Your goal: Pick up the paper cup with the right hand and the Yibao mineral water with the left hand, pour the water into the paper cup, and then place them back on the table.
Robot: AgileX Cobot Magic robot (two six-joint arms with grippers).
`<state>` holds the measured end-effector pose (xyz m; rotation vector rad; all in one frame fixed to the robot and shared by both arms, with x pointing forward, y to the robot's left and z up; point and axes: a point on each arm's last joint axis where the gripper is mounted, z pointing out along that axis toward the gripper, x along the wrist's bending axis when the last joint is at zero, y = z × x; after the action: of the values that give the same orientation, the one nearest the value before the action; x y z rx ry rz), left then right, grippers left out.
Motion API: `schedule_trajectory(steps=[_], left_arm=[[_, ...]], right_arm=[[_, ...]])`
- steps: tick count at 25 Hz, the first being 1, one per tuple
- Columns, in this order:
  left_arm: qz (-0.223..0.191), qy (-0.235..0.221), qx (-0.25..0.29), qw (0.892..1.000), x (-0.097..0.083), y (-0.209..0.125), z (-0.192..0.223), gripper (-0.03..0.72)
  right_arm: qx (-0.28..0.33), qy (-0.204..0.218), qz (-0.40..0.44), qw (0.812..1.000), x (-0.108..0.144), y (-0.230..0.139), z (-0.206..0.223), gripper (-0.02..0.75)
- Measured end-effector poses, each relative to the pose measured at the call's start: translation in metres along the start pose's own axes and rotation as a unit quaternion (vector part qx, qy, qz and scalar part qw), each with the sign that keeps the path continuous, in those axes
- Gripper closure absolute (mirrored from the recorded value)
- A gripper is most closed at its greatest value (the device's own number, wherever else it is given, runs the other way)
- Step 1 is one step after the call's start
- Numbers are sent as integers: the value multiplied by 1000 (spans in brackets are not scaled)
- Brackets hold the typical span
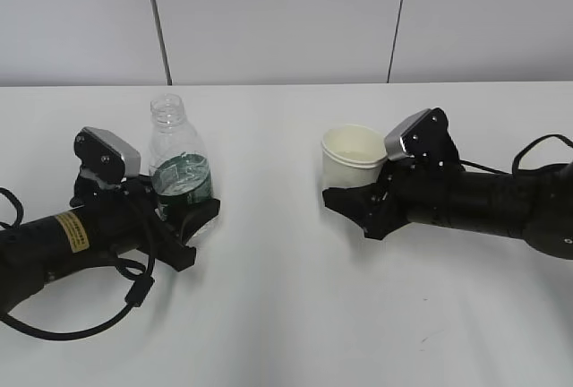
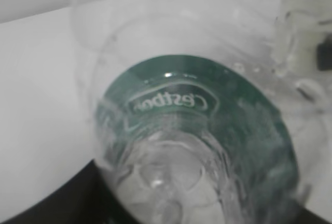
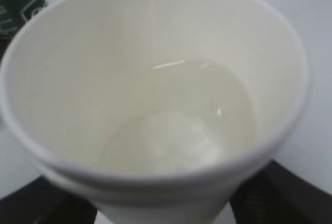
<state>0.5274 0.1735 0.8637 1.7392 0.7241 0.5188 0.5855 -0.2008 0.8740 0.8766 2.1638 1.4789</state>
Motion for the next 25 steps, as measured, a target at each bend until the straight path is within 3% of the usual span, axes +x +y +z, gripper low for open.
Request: schedule_trajectory(steps=[8, 17, 25], left_arm=[[7, -3, -13, 1000, 7, 1, 15, 316], [7, -3, -12, 1000, 16, -9, 35, 316], [10, -3, -17, 1000, 17, -7, 38, 329]], right_arm=[[1, -42, -24, 999, -4, -11, -10, 215], [-51, -88, 16, 995, -13, -37, 1, 215], [-46, -93, 21, 994, -13, -54, 6, 215]])
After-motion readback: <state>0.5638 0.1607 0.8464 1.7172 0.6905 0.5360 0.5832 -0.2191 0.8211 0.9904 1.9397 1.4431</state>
